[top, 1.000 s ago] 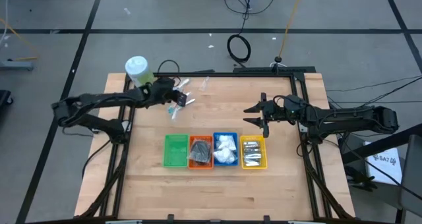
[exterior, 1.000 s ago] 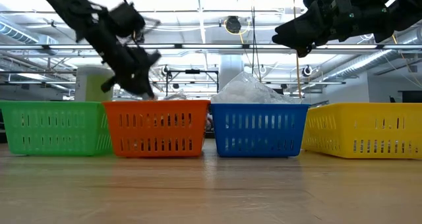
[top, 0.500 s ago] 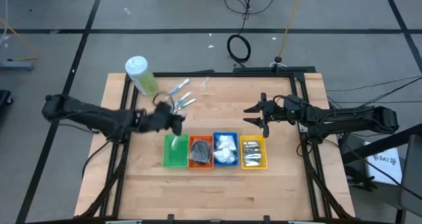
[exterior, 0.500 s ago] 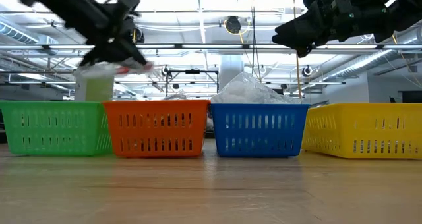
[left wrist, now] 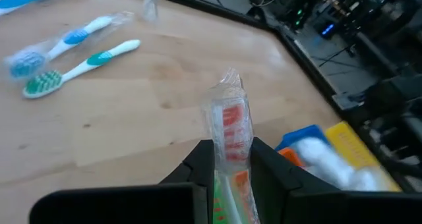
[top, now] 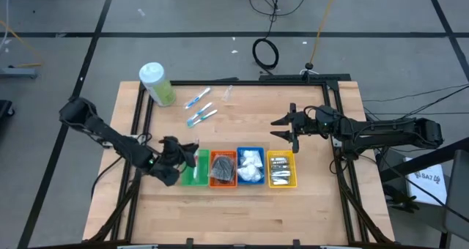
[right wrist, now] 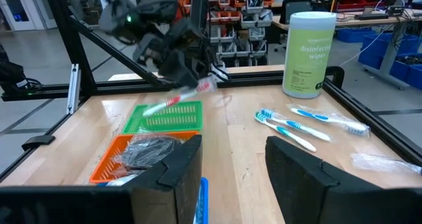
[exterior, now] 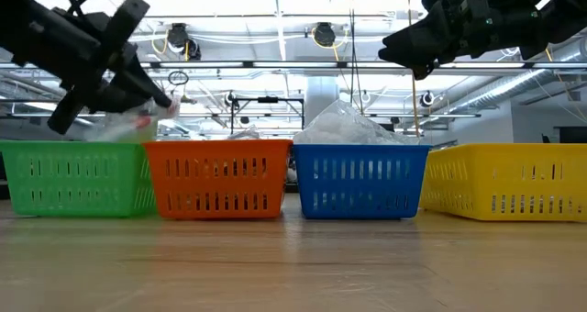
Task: Pick & Place Travel size toiletries
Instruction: Put the orange toothbrush into the green basket, then put the blue toothbrush into the green basket
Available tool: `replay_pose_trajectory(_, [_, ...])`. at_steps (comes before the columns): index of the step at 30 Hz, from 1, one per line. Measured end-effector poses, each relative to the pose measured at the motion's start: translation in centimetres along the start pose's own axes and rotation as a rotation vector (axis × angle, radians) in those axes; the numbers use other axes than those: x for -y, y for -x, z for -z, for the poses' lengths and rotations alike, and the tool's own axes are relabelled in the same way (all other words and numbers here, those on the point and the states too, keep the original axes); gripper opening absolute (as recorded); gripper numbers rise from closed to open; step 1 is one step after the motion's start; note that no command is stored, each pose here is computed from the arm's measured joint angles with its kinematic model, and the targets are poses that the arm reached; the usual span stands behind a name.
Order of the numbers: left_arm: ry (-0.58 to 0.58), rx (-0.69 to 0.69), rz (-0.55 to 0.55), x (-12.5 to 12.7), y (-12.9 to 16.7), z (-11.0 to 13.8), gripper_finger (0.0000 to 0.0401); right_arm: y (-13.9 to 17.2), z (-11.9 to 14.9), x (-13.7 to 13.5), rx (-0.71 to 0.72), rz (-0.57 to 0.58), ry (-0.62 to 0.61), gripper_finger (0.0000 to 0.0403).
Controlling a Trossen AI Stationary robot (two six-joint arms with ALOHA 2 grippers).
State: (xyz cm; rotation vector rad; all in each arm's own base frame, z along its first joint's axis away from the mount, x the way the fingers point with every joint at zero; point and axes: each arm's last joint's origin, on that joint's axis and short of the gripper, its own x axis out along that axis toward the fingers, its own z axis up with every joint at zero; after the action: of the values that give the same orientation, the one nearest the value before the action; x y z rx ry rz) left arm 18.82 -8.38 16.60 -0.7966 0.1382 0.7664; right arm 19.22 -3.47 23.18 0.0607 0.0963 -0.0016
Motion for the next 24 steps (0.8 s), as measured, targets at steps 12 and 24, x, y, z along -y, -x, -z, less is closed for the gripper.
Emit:
replay_pose_trajectory(12, [-0.062,-0.074,-0.049,-0.5,-1.2,1.3,0.0074,0.0,0.0,0.0,0.0,0.0,-0.012,0.0155])
replay_pose_trajectory(24, [-0.086,-0.153,-0.053,-0.6,-1.5,1.3,0.0254,0.0,0.0,0.0,0.0,0.0,-0.009,0.0155])
